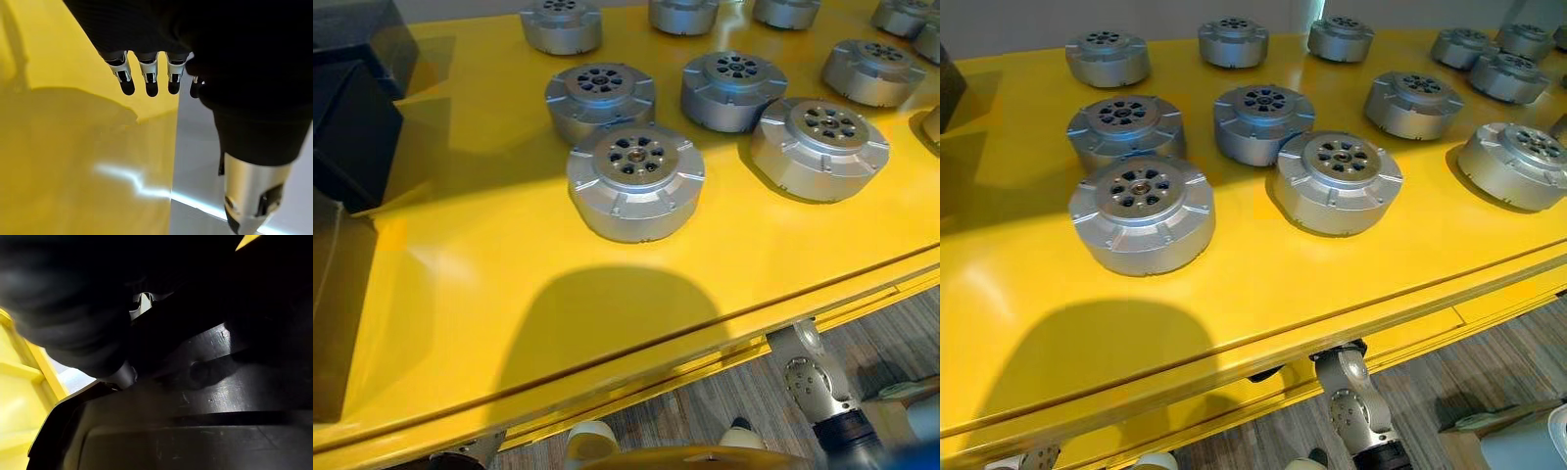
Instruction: Move parts from the plastic box to the shelf.
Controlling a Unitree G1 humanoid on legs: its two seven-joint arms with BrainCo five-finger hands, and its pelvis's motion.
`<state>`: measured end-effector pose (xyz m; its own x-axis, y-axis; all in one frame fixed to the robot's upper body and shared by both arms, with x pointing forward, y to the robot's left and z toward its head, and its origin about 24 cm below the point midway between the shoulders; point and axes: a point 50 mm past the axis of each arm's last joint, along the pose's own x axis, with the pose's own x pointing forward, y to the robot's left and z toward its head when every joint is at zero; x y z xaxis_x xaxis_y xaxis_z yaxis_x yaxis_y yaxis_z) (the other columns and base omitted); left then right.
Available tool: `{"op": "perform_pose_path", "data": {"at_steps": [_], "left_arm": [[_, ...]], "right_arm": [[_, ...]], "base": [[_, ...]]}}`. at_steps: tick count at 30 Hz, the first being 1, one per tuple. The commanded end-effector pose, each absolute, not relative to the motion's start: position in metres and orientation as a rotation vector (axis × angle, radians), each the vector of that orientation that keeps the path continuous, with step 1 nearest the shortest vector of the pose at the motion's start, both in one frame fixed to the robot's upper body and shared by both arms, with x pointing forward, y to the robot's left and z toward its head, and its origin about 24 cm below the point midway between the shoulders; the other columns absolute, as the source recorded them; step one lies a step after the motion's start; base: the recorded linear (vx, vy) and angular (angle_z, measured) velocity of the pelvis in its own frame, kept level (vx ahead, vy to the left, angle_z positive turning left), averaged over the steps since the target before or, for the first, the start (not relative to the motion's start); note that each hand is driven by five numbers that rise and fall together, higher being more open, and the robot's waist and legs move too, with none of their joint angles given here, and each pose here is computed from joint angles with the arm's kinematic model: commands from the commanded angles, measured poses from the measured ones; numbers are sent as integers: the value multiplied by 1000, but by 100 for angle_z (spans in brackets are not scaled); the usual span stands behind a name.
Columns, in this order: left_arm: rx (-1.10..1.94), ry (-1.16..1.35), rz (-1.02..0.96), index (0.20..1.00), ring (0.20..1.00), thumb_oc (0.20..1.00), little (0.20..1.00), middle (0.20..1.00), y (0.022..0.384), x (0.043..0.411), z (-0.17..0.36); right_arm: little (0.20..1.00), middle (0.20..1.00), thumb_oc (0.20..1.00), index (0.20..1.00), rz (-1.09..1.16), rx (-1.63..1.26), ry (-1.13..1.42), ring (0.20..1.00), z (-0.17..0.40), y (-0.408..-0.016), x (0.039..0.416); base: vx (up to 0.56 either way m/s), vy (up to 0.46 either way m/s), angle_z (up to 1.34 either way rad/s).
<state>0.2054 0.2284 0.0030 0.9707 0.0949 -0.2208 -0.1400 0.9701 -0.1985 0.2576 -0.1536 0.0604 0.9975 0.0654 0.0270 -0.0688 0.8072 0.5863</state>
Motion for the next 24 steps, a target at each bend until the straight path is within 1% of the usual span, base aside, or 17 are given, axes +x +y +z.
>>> {"op": "perform_pose_path", "data": {"at_steps": [1,3,7,10,16,20,24], "left_arm": [[-229,83,92,1000,1000,1000,1000,1000,223,207,26],[-234,86,96,1000,1000,1000,1000,1000,223,207,25],[-247,91,96,1000,1000,1000,1000,1000,222,207,25],[-243,88,95,1000,1000,1000,1000,1000,222,209,26],[-234,58,94,1000,1000,1000,1000,1000,224,216,35],[-245,17,78,1000,1000,1000,1000,1000,217,227,43],[-261,11,58,1000,1000,1000,1000,1000,210,232,45]], "right_arm": [[200,200,200,200,113,608,-181,200,97,-165,265],[200,200,200,200,140,602,-163,200,97,-160,269],[200,200,200,200,236,588,-84,200,92,-135,282],[200,200,200,200,264,572,-51,200,92,-126,289],[200,200,200,200,324,543,13,200,95,-91,314],[200,200,200,200,312,541,-15,200,113,-74,332],[200,200,200,200,253,545,-41,200,131,-73,351]], "base": [[22,10,8],[22,-7,8],[3,-16,15],[-6,-16,12],[-55,-15,24],[-186,7,37],[-138,43,21]]}}
